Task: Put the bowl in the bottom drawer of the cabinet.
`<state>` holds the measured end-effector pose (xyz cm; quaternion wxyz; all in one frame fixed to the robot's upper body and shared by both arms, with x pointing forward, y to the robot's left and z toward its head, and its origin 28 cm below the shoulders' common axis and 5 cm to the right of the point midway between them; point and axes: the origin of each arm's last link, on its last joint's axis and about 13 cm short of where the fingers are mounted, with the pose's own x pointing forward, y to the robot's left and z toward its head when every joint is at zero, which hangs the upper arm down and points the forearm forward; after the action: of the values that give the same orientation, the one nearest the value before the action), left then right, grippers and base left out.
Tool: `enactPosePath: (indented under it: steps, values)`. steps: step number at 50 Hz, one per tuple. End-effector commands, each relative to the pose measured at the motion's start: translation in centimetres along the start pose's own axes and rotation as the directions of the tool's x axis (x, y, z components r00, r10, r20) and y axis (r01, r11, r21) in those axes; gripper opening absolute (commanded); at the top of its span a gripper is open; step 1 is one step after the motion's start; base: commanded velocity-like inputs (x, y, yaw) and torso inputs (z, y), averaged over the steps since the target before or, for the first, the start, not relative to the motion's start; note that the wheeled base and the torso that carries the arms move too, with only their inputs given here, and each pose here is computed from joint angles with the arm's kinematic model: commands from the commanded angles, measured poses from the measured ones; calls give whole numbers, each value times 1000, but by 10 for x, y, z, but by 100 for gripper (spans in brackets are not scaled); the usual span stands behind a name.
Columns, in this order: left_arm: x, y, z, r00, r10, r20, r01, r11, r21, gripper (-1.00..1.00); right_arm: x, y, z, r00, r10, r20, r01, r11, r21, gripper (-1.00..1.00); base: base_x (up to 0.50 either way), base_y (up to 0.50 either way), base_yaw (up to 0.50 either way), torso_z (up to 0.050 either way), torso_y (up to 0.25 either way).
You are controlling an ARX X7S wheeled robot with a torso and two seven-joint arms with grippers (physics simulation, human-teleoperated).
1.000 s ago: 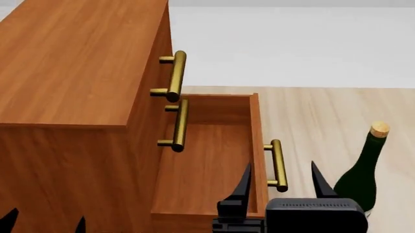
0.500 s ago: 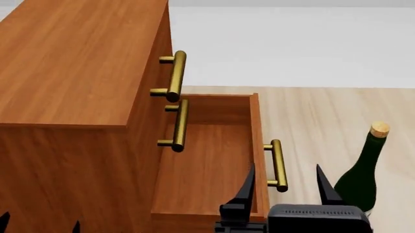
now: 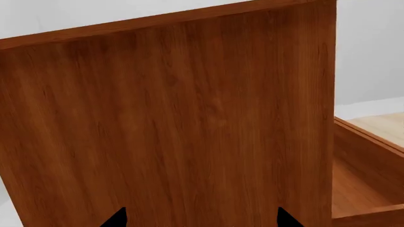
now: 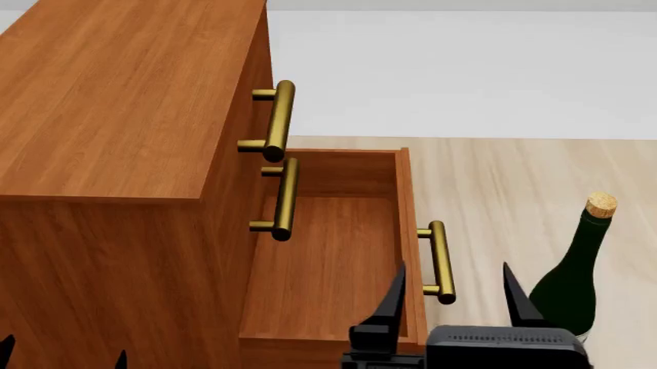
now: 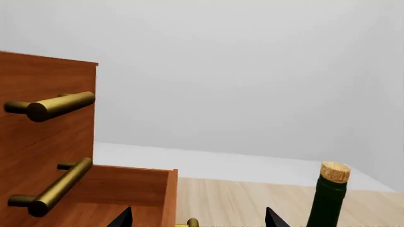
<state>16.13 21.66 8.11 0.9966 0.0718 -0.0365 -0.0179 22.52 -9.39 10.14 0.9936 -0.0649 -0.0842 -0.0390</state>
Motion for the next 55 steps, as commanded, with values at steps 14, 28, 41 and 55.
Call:
enactPosePath:
  steps: [14, 28, 41, 55]
  values:
    - [1, 1, 0, 1000, -16, -10, 15, 999, -51, 100, 1, -10, 9, 1000, -6, -23, 7, 1000, 12, 100, 0, 0, 0, 0, 0]
    - [2, 1, -1, 1000, -11, -11, 11, 999, -53, 100, -11, -46, 31, 989, -97, -109, 92, 995, -44, 100, 0, 0, 0, 0, 0]
    - [2, 1, -1, 1000, -12, -8, 11, 998, -54, 100, -24, -75, 46, 959, -214, -186, 194, 974, -120, 100, 0, 0, 0, 0, 0]
    - [3, 3, -3, 1000, -12, -5, 11, 998, -60, 100, -31, -105, 48, 894, -339, -293, 302, 939, -164, 100, 0, 0, 0, 0, 0]
